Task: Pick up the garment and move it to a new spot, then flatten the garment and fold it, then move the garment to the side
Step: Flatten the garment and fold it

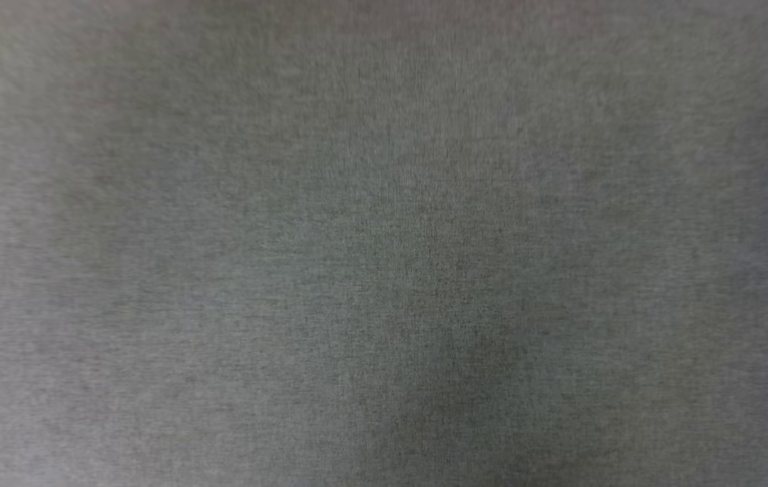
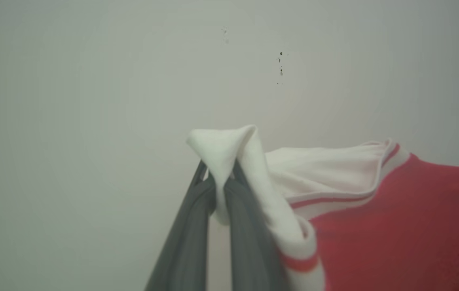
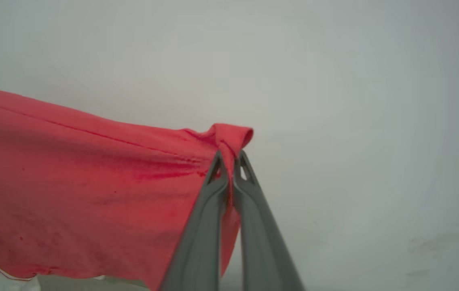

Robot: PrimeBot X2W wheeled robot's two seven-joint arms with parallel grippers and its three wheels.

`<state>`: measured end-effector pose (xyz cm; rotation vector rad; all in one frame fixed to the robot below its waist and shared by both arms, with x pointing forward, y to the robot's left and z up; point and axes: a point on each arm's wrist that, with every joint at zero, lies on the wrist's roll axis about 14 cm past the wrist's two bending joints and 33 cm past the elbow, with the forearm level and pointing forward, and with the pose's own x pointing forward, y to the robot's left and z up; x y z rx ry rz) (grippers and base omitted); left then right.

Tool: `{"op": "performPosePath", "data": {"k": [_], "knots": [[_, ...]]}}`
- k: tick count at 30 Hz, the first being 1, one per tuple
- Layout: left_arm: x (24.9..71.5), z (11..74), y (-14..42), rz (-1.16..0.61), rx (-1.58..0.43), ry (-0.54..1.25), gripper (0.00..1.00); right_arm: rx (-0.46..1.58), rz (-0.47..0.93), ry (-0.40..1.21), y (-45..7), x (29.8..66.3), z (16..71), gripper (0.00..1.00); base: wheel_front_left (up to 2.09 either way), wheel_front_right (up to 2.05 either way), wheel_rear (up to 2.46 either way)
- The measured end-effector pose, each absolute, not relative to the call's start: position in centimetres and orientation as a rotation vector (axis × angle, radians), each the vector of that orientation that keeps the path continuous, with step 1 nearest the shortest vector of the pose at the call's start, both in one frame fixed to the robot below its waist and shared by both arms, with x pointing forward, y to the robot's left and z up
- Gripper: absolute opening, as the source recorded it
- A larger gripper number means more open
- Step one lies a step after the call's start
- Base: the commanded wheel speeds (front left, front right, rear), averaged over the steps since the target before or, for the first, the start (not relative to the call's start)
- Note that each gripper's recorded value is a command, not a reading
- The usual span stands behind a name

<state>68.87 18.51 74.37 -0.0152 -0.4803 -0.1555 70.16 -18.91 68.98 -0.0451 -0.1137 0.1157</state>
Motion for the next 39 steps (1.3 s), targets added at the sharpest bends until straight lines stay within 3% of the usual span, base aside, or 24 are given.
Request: {"op": "performPosePath", "data": {"k": [4,5,9,17,26,39], "knots": [[71.7,71.0,19.1,-0.139,-0.021,-0.437,0.0,-0.056,0.126,-0.086,-18.5,72.6,65.9,0.0,0.0,0.0,0.0],[73.4,67.0,19.4,-0.129,-0.031,-0.375,0.0,-0.058,0.138,-0.037,-18.1,74.1,62.4,0.0,0.0,0.0,0.0],[74.8,62.3,19.5,-0.124,-0.067,-0.302,0.0,-0.045,0.152,0.034,-17.7,75.5,57.7,0.0,0.0,0.0,0.0],[73.5,54.4,20.5,-0.108,-0.15,-0.14,0.0,-0.021,0.183,0.156,-16.7,74.6,51.4,0.0,0.0,0.0,0.0],[65.4,48.9,22.4,-0.093,-0.161,0.037,0.0,-0.021,0.237,0.279,-16.1,66.2,46.9,0.0,0.0,0.0,0.0],[47.2,44.8,22.5,-0.073,-0.223,0.2,0.0,0.046,0.258,0.371,-17.3,49.5,45.4,0.0,0.0,0.0,0.0]]}}
